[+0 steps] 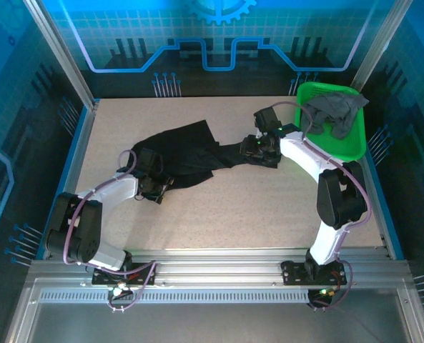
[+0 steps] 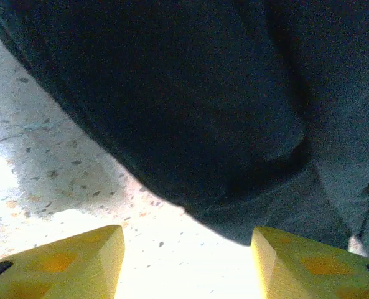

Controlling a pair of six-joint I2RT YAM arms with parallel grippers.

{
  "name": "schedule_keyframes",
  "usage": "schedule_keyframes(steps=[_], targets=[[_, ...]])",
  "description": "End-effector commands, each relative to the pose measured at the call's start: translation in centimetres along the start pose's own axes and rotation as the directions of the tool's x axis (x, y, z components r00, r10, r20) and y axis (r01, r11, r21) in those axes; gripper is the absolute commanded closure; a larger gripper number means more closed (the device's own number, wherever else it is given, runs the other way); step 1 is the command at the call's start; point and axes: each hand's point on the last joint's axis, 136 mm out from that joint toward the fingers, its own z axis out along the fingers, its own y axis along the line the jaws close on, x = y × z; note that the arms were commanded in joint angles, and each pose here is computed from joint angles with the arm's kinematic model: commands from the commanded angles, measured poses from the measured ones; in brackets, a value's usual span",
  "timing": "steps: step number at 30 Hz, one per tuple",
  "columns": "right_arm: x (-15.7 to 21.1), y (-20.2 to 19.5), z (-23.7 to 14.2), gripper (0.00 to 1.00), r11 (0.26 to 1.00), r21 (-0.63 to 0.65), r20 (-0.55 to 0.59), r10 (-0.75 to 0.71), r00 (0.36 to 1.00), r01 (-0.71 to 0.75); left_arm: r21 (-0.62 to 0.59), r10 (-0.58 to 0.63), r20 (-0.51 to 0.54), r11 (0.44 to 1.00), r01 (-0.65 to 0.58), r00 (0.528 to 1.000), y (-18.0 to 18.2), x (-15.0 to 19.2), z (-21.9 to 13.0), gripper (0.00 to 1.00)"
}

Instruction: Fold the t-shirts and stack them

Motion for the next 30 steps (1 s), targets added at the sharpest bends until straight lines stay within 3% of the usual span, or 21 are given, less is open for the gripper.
schedule_keyframes(steps=[1,4,10,12,13,22,26,30], targets=[[0.3,0.4,-0.4,0.47,1.000,-0.022,0.001,0.006,1.000,-0.006,0.012,-0.085,0.054,0.996,0.085,0.995,0.3,-1.1,0.2,0.45],[0.7,0.6,-0.8,0.47,0.999,-0.036,-0.002,0.003,1.000,-0.003,0.033,-0.126,0.064,0.992,0.124,0.990,0.7,-1.5,0.4,0.49],[0.8,0.3,-1.6,0.48,1.000,-0.019,0.007,0.006,1.000,-0.006,0.022,-0.136,0.034,0.991,0.135,0.990,1.0,-1.9,1.8,0.81],[0.6,0.0,-1.9,0.48,1.000,0.006,0.023,0.008,1.000,-0.008,0.011,-0.128,0.038,0.992,0.128,0.991,1.3,-2.2,1.8,0.98],[0.5,-0.5,-2.1,0.48,1.000,0.028,0.033,0.012,0.999,-0.013,-0.001,-0.127,0.050,0.992,0.127,0.991,1.7,-2.5,1.3,1.00],[0.5,-2.2,-2.8,0.50,0.993,0.106,0.068,0.036,0.997,-0.043,0.043,-0.012,0.233,0.999,0.002,0.973,3.5,-5.1,-8.8,1.00],[1.4,-2.3,-2.8,0.50,0.991,0.124,0.057,0.047,0.997,-0.054,0.053,0.008,0.282,0.998,-0.024,0.959,6.0,-5.2,-11.2,1.00],[3.6,-1.4,-1.2,0.48,0.990,0.120,-0.008,0.074,0.997,-0.072,0.101,0.013,0.265,0.994,-0.042,0.964,7.0,-4.7,-10.9,1.00]])
